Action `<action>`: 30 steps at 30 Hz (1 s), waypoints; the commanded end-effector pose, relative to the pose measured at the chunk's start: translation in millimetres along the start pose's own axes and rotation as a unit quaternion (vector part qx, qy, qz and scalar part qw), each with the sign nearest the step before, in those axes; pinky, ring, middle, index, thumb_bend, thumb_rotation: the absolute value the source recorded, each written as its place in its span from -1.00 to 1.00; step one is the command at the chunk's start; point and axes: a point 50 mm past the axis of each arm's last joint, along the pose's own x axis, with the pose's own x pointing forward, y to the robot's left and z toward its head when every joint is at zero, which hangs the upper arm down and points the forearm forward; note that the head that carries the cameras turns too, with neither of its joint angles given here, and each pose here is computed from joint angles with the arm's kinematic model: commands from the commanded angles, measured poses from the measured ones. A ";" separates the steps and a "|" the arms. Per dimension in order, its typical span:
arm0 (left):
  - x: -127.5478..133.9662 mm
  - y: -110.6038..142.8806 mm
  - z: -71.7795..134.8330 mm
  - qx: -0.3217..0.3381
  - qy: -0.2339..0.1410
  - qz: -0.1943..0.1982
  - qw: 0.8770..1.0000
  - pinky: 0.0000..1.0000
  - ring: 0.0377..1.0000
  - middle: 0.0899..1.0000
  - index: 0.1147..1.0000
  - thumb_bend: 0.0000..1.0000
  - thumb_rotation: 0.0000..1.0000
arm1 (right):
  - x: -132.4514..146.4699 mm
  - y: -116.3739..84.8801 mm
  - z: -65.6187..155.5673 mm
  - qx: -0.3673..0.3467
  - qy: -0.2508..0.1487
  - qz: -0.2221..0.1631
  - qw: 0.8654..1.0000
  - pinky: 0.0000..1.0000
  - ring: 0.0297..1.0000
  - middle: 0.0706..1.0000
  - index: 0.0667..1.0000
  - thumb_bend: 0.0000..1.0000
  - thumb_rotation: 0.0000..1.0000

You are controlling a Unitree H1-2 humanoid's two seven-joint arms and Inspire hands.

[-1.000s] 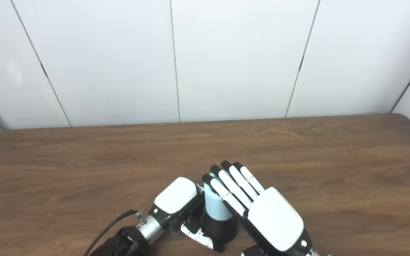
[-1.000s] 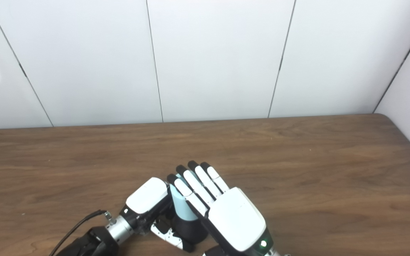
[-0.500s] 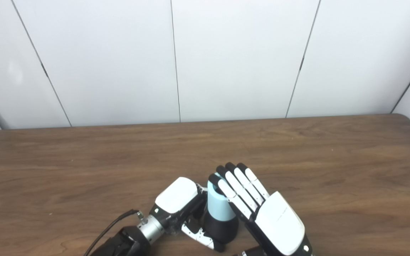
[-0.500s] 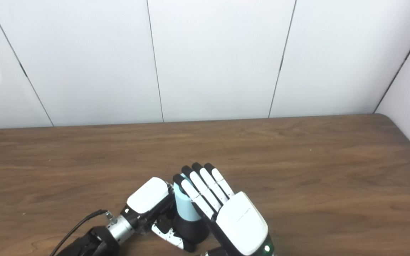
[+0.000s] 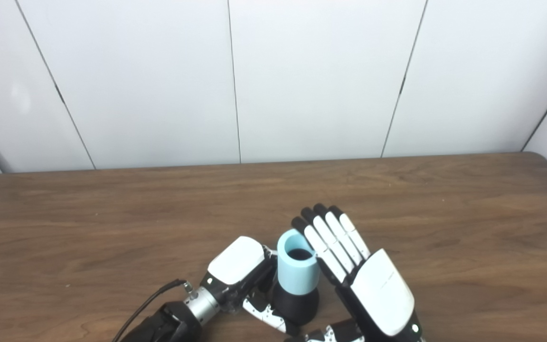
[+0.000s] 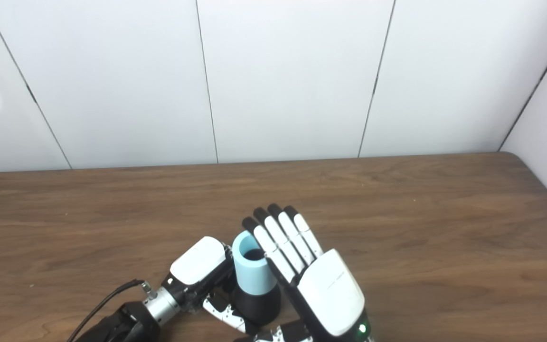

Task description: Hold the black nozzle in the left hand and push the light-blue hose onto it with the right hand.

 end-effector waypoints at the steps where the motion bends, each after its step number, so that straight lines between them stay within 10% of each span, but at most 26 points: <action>1: -41.9 -76.6 -2.9 -0.035 0.061 -0.141 0.988 -0.74 -0.70 -0.63 -0.16 0.03 -0.92 | 10.5 -9.5 -2.5 0.002 -0.011 -0.049 0.999 1.00 1.00 1.00 1.00 0.45 0.54; 11: -39.0 -76.8 -3.6 -0.025 0.062 -0.139 0.988 -0.77 -0.73 -0.66 -0.16 0.04 -0.92 | 22.5 -24.7 -26.5 0.092 0.080 -0.150 0.981 1.00 1.00 1.00 1.00 0.47 0.82; 19: -39.2 -74.7 -4.8 -0.016 0.064 -0.126 0.990 -0.79 -0.75 -0.69 -0.16 0.04 -0.92 | -2.1 -3.2 -43.0 0.246 0.198 -0.113 0.942 0.88 1.00 1.00 1.00 0.64 0.71; 30: -43.5 -65.3 -17.6 0.017 0.087 -0.096 0.991 -0.82 -0.78 -0.72 -0.17 0.04 -0.92 | -20.5 12.8 -61.2 0.265 0.249 -0.080 0.928 0.86 0.98 1.00 0.99 0.68 0.69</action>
